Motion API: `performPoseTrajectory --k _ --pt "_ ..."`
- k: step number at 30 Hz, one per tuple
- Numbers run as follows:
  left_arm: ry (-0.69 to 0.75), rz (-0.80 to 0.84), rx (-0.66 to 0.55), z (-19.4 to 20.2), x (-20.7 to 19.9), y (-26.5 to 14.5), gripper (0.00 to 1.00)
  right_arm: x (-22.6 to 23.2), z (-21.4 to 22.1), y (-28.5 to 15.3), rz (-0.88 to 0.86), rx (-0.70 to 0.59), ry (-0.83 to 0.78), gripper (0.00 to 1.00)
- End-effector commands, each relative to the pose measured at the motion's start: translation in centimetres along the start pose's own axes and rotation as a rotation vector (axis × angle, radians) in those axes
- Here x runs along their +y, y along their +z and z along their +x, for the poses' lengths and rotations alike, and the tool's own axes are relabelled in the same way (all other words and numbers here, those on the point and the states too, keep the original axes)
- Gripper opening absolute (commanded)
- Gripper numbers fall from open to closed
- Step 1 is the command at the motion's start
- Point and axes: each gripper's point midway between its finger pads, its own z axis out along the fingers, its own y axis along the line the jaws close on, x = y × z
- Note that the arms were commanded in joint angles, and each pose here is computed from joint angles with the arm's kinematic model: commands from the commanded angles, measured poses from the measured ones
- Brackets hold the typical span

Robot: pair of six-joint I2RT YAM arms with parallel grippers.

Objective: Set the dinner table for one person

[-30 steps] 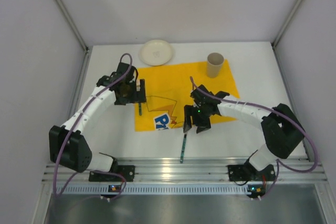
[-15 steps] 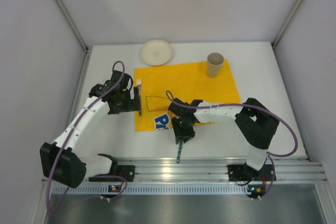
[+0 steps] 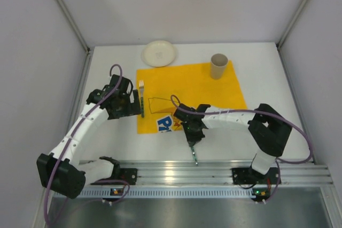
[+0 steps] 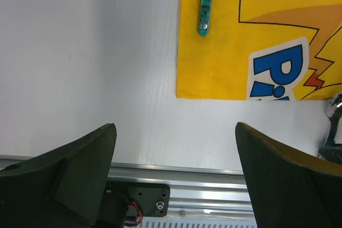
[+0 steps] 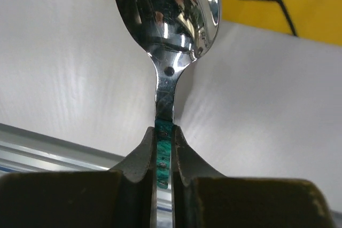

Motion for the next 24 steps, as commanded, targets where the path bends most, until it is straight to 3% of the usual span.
performPoseTrajectory --k 1,3,8,15,24 --pt "-0.020 0.011 -0.011 -0.1 -0.3 0.0 0.98 -2.9 0.5 -4.6 0.107 -0.060 -0.047 0.00" --pt "-0.023 0.018 -0.017 -0.5 -0.6 0.1 0.98 -3.6 -1.4 -7.4 0.115 -0.145 -0.030 0.00" --pt "-0.031 0.042 -0.032 -1.6 -1.6 0.6 0.98 -8.0 -4.3 -10.8 0.191 -0.215 -0.014 0.00" --pt "-0.023 0.058 -0.022 -1.8 -2.2 1.5 0.98 -17.4 -9.9 -10.8 0.425 -0.251 0.060 0.00" --pt "0.007 0.044 -0.011 -2.3 -2.4 2.6 0.98 -21.7 -15.5 -8.2 0.482 -0.224 0.131 0.00"
